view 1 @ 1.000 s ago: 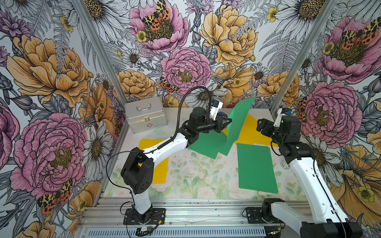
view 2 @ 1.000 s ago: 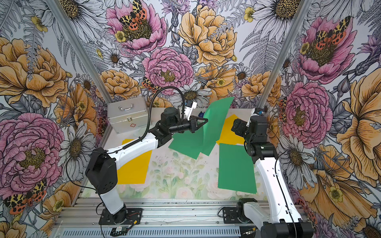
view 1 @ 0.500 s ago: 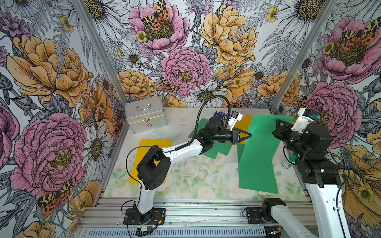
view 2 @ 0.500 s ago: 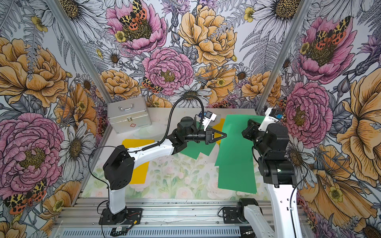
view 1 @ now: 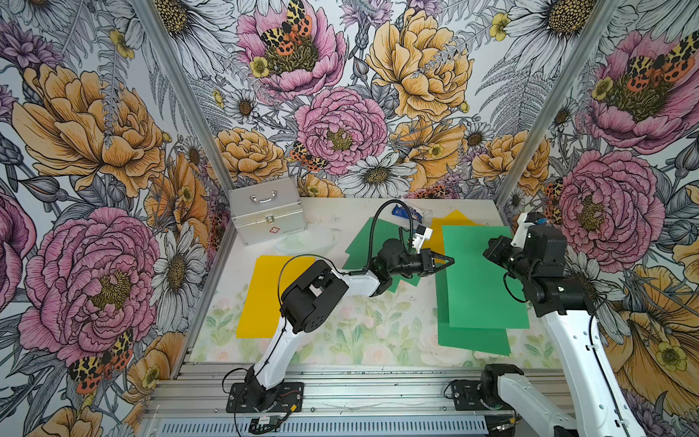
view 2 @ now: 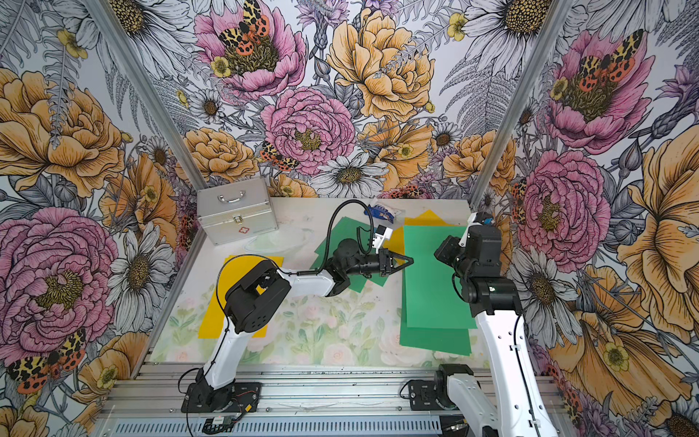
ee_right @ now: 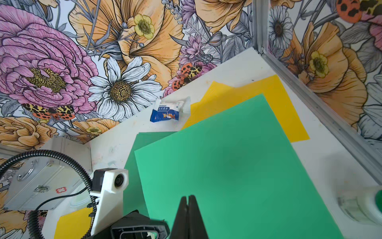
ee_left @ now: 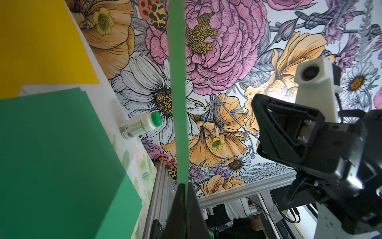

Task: Sort the scattered colored papers by color
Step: Place the colored paper.

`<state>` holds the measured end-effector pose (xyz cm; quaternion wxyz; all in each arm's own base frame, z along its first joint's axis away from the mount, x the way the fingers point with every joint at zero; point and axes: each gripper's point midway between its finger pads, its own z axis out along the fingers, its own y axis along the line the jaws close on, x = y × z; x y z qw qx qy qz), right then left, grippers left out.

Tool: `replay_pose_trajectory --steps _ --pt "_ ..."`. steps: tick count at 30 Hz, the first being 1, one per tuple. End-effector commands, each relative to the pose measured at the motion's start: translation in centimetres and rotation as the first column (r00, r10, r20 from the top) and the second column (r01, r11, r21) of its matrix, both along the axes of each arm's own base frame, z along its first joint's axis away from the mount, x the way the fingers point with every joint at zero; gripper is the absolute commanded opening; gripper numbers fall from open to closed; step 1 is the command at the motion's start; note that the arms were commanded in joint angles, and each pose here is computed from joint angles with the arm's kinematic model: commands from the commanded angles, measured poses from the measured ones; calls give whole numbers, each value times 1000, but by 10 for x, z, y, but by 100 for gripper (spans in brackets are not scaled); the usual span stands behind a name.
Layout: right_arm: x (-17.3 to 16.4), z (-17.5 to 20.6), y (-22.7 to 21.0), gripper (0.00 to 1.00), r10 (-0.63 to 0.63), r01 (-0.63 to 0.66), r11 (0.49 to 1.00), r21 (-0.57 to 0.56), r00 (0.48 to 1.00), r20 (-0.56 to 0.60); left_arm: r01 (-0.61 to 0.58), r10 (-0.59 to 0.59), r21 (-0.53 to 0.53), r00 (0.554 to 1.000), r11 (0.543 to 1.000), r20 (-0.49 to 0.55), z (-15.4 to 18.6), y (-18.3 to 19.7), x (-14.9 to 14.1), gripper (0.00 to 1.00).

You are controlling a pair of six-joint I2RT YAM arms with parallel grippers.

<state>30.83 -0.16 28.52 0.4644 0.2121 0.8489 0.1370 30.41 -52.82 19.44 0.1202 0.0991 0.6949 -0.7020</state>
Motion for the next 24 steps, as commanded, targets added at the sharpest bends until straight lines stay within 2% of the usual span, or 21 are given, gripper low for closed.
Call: replay_pose_trajectory --steps 1,5,8,13,18,24 --pt "8 -31 -2 0 -13 14 1000 17 997 -80 -3 9 84 997 996 -70 -30 -4 9 0" --pt "14 -67 0 0 0 5 999 35 988 -153 52 -27 150 986 987 -164 -77 -13 3 0" --pt "16 -90 1 0 7 3 999 47 981 -193 48 -4 226 982 973 -190 -109 -12 1 0" --pt "23 -132 13 0 61 -32 993 116 965 -256 58 11 296 974 953 -227 -143 -11 4 0" --pt "24 -164 15 0 69 -27 990 136 945 -319 69 9 343 975 937 -222 -152 -11 8 0" --pt "17 -195 1 0 7 23 997 73 921 -389 102 -38 368 984 924 -177 -145 -17 9 0"
